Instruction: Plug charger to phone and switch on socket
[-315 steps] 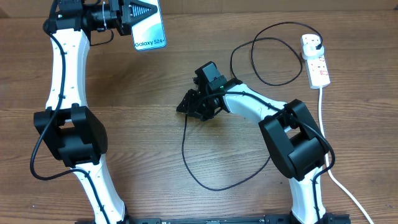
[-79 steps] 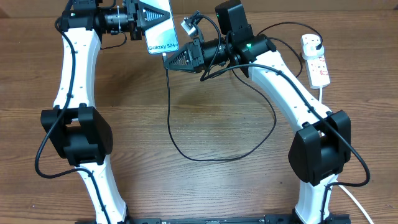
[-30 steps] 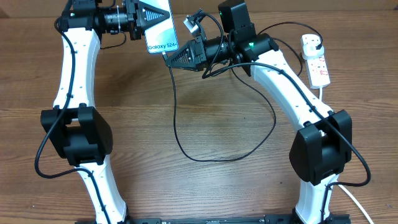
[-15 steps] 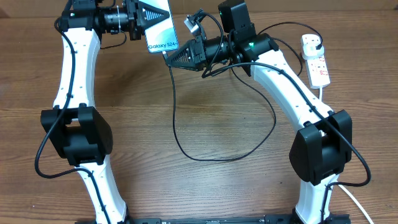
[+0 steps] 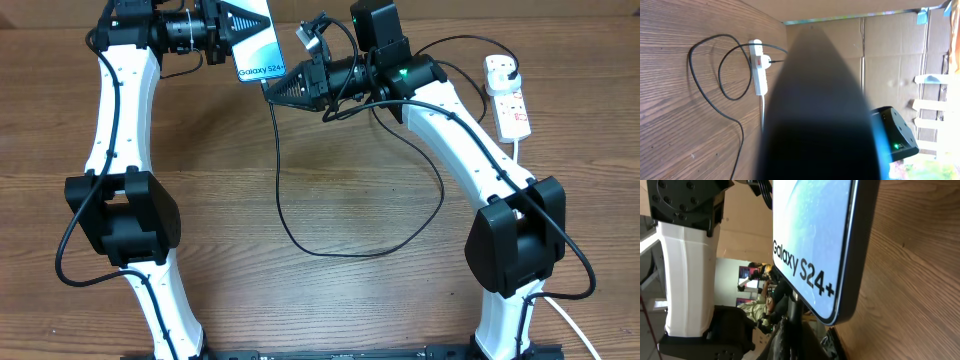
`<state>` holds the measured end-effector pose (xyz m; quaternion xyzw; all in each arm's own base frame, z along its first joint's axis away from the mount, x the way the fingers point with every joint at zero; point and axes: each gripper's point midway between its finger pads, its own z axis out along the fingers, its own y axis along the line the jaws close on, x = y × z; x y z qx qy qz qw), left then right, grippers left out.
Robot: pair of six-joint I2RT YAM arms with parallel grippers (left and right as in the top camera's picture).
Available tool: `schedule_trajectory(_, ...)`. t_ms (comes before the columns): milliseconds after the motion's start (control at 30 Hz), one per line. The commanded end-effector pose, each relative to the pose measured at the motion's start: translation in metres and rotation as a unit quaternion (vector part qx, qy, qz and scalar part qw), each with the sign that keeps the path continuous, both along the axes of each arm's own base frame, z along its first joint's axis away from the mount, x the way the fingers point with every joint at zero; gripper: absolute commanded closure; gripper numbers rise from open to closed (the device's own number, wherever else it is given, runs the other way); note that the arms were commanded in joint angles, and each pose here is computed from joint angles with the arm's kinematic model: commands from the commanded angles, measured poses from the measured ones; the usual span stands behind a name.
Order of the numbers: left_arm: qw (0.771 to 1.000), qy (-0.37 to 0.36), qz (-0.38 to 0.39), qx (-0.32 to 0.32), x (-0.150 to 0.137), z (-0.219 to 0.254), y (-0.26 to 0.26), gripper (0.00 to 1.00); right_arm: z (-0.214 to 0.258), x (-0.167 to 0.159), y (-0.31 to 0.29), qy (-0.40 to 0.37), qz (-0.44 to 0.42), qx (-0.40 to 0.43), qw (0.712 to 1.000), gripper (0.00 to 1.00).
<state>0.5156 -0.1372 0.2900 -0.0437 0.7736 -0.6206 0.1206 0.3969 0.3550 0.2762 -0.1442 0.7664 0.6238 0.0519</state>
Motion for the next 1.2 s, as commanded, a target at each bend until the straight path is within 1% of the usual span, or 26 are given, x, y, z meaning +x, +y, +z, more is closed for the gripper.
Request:
schedule_trajectory(0,0.999,-0.007,-0.025,-0.018,-0.012,0.017,-0.011,0.96,-0.002,0.018,-0.002,-0.013,-0.04,-0.014,0.999,0.96)
schedule_trajectory(233,0.999,-0.007,-0.025,-0.018,-0.012,0.017,-0.011,0.96,-0.004,0.021,-0.003,-0.01,-0.05,-0.02,0.999,0.96)
schedule_trajectory(633,0.999,-0.005,-0.035,-0.021,-0.016,0.017,-0.019,0.95,-0.024,0.031,-0.003,0.011,-0.073,-0.043,0.996,0.96)
schedule_trajectory(967,0.999,-0.005,-0.039,-0.022,-0.017,0.017,-0.021,0.96,-0.02,0.04,-0.002,0.01,-0.093,-0.038,0.995,0.96)
schedule_trajectory(1167,0.999,-0.009,-0.038,-0.021,-0.017,0.017,-0.02,0.96,-0.023,0.038,-0.003,0.016,-0.092,-0.043,0.995,0.96)
